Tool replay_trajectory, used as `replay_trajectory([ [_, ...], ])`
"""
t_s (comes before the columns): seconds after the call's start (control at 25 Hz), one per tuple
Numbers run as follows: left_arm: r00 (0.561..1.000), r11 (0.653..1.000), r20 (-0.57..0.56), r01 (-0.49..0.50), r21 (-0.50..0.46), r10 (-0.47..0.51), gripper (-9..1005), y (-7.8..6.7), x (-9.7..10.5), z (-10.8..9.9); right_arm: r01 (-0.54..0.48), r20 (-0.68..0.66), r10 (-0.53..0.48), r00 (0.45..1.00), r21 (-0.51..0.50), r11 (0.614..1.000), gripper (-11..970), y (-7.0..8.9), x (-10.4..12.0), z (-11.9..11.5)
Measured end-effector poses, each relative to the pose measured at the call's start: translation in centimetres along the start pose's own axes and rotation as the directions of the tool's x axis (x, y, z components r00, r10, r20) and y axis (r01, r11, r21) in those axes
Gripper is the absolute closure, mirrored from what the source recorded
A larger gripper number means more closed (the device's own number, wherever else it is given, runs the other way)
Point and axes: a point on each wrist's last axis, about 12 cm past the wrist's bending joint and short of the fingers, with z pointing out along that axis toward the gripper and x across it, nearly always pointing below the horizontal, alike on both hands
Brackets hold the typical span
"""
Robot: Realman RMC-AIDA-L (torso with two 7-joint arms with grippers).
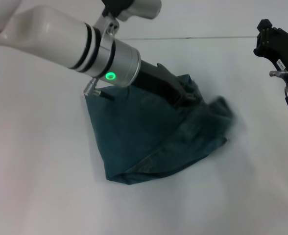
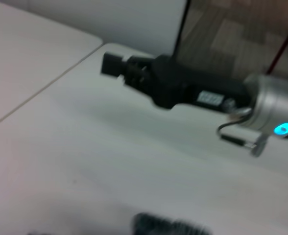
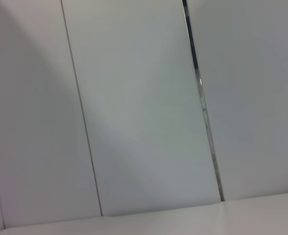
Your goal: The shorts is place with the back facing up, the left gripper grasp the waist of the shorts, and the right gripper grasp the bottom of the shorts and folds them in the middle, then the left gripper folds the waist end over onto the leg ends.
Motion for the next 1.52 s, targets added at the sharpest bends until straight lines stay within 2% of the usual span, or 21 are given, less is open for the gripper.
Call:
replay_trajectory([
  [0.16, 1.000, 0.999, -0.007, 0.028, -0.035, -0.028, 744, 0.4, 1.1, 0.6, -0.025, -0.003, 0.025, 1.000, -0.018, 1.000, 849, 0.2, 0.1, -0.2],
  [0.32, 0.995, 0.995, 0.053, 0.086, -0.048, -0.084, 625, 0.9, 2.2, -0.6, -0.061, -0.016, 0.060, 0.998, -0.049, 0.997, 842, 0.1, 0.2, -0.5],
  [0.52, 0.956, 0.981, 0.236, 0.188, -0.036, -0.174, 471, 1.4, 4.0, -4.0, -0.144, -0.006, 0.145, 0.989, -0.164, 0.976, 833, -0.7, -1.0, -1.0],
  [0.64, 0.909, 0.965, 0.339, 0.261, -0.006, -0.244, 365, 1.8, 6.2, -6.5, -0.232, -0.048, 0.228, 0.973, -0.259, 0.938, 828, -1.5, -2.4, -1.0],
  [0.72, 0.872, 0.952, 0.398, 0.306, 0.007, -0.284, 295, 2.0, 8.0, -8.0, -0.269, -0.105, 0.248, 0.963, -0.356, 0.895, 824, -1.8, -3.8, -1.0],
  [0.84, 0.830, 0.935, 0.454, 0.356, 0.013, -0.322, 167, 2.0, 10.7, -9.7, -0.256, -0.188, 0.184, 0.965, -0.507, 0.823, 760, -1.6, -6.0, -1.0],
  [0.92, 0.813, 0.927, 0.476, 0.375, 0.014, -0.336, 82, 1.8, 12.2, -10.5, -0.232, -0.255, 0.086, 0.963, -0.622, 0.748, 717, -1.1, -7.5, -1.3],
  [1.04, 0.794, 0.915, 0.486, 0.403, 0.026, -0.364, 65, 1.5, 15.0, -11.6, -0.207, -0.335, -0.088, 0.938, -0.745, 0.634, 652, -0.2, -8.8, -2.1],
  [1.12, 0.795, 0.913, 0.474, 0.405, 0.050, -0.379, 54, 1.1, 16.3, -12.2, -0.195, -0.364, -0.182, 0.914, -0.784, 0.589, 609, 0.0, -9.0, -2.9],
  [1.16, 0.799, 0.913, 0.463, 0.403, 0.062, -0.384, 49, 0.9, 16.7, -12.4, -0.190, -0.376, -0.222, 0.899, -0.795, 0.576, 588, -0.1, -9.1, -3.5],
  [1.28, 0.827, 0.913, 0.391, 0.395, 0.105, -0.403, 49, -0.2, 18.4, -12.9, -0.191, -0.414, -0.285, 0.864, -0.795, 0.575, 342, -0.8, -9.3, -5.1],
  [1.48, 0.844, 0.904, 0.327, 0.413, 0.110, -0.426, 49, -1.0, 19.8, -13.2, -0.238, -0.523, -0.329, 0.786, -0.748, 0.620, 112, -2.0, -8.6, -6.6],
  [1.52, 0.844, 0.902, 0.323, 0.417, 0.109, -0.429, 49, -1.1, 19.9, -13.2, -0.241, -0.531, -0.331, 0.780, -0.743, 0.624, 95, -2.0, -8.4, -6.7],
])
